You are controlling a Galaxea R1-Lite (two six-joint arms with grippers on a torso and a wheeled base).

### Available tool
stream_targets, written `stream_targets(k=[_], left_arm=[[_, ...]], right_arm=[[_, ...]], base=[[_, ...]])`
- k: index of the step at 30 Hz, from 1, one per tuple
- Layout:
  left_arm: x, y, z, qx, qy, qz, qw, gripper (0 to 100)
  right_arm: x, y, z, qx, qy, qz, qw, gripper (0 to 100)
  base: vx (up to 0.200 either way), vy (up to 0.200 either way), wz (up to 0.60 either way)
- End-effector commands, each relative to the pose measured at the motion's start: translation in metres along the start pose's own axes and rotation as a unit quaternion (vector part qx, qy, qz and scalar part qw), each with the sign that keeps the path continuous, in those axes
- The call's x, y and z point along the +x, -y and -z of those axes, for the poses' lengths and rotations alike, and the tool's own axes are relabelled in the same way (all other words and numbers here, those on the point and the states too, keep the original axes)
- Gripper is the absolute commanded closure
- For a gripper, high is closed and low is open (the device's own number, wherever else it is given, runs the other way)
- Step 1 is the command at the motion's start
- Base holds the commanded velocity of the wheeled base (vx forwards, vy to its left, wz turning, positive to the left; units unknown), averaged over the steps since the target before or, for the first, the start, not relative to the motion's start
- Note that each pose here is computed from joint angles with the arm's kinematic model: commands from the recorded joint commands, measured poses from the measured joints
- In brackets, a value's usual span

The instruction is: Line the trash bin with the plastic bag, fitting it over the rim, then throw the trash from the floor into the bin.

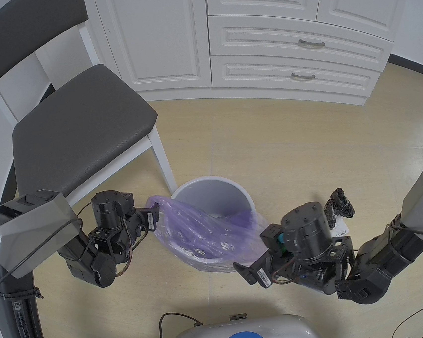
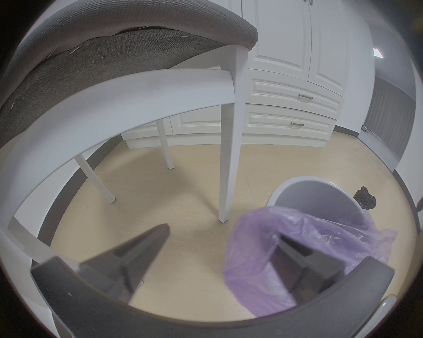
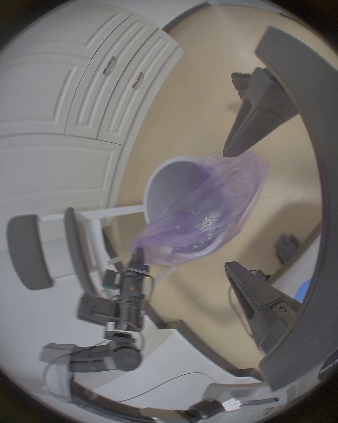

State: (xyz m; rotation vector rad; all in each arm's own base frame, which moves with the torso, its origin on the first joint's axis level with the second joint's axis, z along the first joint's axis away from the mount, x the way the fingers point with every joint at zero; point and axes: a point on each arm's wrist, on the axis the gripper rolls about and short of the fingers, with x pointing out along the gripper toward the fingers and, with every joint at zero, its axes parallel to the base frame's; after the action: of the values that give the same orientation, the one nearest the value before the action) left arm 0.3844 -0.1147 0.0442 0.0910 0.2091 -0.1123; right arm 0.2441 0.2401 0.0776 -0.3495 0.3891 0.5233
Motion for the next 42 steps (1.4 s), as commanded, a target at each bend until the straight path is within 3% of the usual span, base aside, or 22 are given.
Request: stream_targets(k=[1,5,15,20,30,31,42], left_arm=[[-0.006,-0.005,0.001,0.004,-0.009,0.006,0.9999,0],[-0.011,-0.006,0.001,0.005,-0.012,0.021,0.9997,0],[-0.018,-0.012,-0.003,0.005,-0.009,0.023,0.9997,0],[-0.021,-0.012,-0.003,0.007,-0.009,0.028,0.9995,0],[-0.021,-0.014,-0.006,0.007,-0.005,0.026,0.9996,0],[-0.021,-0.014,-0.006,0.007,-0.005,0.026,0.9996,0],[-0.021,-0.014,-0.006,0.007,-0.005,0.025,0.9996,0]], right_arm=[[0.001,-0.04,-0.036,-0.099,0.0,0.019,0.9949,0],[0.02,-0.051,-0.024,-0.145,-0.021,0.032,0.9886,0],[0.057,-0.075,-0.015,-0.163,-0.032,0.033,0.9855,0],[0.078,-0.072,-0.01,-0.176,-0.041,0.052,0.9822,0],[0.101,-0.057,-0.011,-0.163,-0.041,0.075,0.9828,0],[0.101,-0.056,-0.011,-0.163,-0.041,0.076,0.9829,100],[0.115,-0.037,-0.038,-0.136,-0.011,0.103,0.9853,100]], base=[[0.0,0.0,0.0],[0.0,0.0,0.0],[0.0,0.0,0.0],[0.0,0.0,0.0],[0.0,0.0,0.0],[0.0,0.0,0.0],[0.0,0.0,0.0]])
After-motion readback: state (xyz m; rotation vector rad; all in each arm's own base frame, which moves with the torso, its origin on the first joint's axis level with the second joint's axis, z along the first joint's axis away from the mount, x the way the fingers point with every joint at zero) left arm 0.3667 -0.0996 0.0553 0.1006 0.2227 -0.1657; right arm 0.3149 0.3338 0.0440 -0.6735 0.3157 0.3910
